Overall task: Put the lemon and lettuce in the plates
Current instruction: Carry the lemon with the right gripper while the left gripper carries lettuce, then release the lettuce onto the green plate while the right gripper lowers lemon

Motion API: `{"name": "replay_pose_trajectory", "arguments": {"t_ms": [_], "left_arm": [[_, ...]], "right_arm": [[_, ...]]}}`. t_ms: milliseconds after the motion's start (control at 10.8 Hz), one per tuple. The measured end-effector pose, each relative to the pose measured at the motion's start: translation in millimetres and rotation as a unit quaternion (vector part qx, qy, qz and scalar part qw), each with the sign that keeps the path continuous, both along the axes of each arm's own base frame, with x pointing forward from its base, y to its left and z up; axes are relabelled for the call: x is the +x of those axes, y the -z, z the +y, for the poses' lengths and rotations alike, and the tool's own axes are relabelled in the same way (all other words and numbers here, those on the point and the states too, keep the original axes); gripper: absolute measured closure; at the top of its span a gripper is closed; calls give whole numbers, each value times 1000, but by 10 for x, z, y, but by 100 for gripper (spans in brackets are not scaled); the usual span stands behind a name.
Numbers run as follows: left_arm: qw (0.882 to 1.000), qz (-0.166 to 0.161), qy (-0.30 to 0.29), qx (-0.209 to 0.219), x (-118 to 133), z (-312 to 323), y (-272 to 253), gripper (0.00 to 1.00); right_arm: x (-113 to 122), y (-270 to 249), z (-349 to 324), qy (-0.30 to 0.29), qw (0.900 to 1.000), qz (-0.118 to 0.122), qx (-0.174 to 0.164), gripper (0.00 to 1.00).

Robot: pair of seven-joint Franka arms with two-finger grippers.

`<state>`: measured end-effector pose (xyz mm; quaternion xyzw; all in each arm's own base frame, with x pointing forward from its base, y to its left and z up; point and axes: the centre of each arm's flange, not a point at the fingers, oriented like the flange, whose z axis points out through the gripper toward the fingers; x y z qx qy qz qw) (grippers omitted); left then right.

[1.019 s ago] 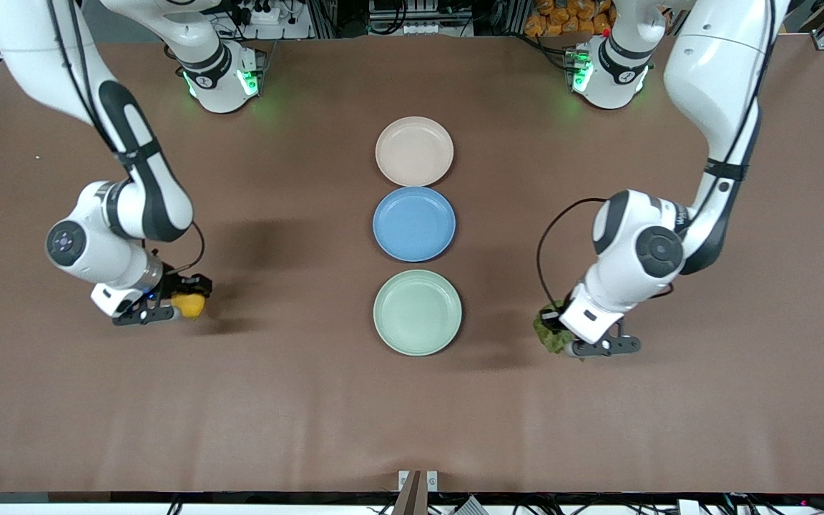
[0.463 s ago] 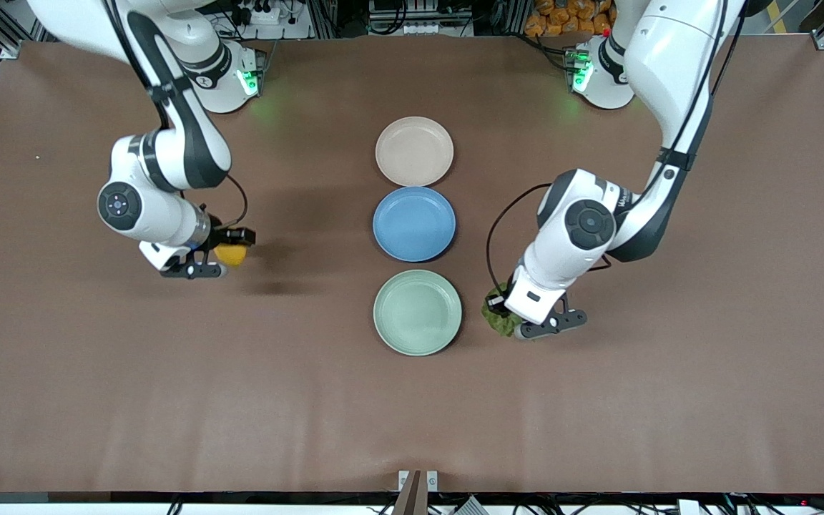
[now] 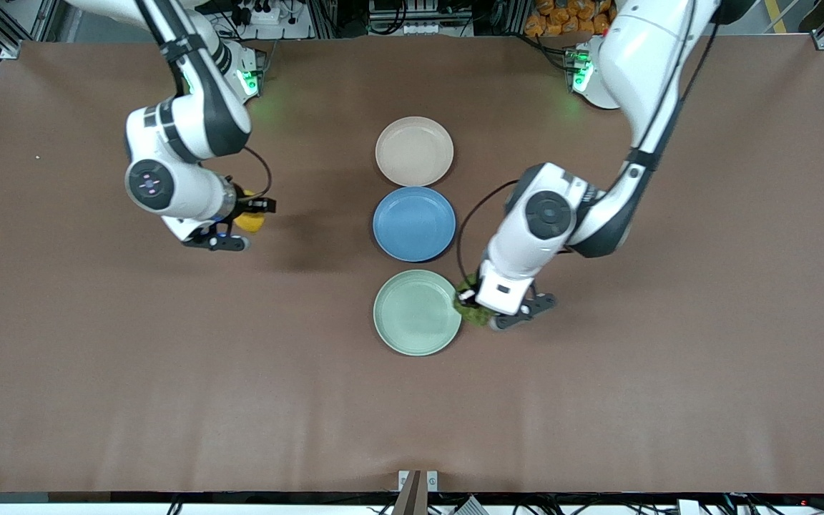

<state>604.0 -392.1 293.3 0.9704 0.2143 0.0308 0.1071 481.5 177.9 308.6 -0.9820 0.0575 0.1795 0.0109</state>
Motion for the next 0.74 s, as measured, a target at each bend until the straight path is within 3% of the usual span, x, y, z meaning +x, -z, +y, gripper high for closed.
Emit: {"name": "replay_pose_trajectory", "arguments": {"t_ms": [185,463,648,741], "left_arm": [[1000,6,-2,-7,-115,-378,154,96],[1000,-9,-9,-28,-142,-622,420,96],[998,-30,-29,-55,-156,-717,682,96],[996,-38,-39,-66,-174,-758,803,91]], "right_arm": [[-155,-30,393,30,999,9,-8,33],[-322,-37,774,93,994,46,43,33],[-365,-31,865,110,991,58,57,33],[-418,-3,975,120,989,63,64,33]]}}
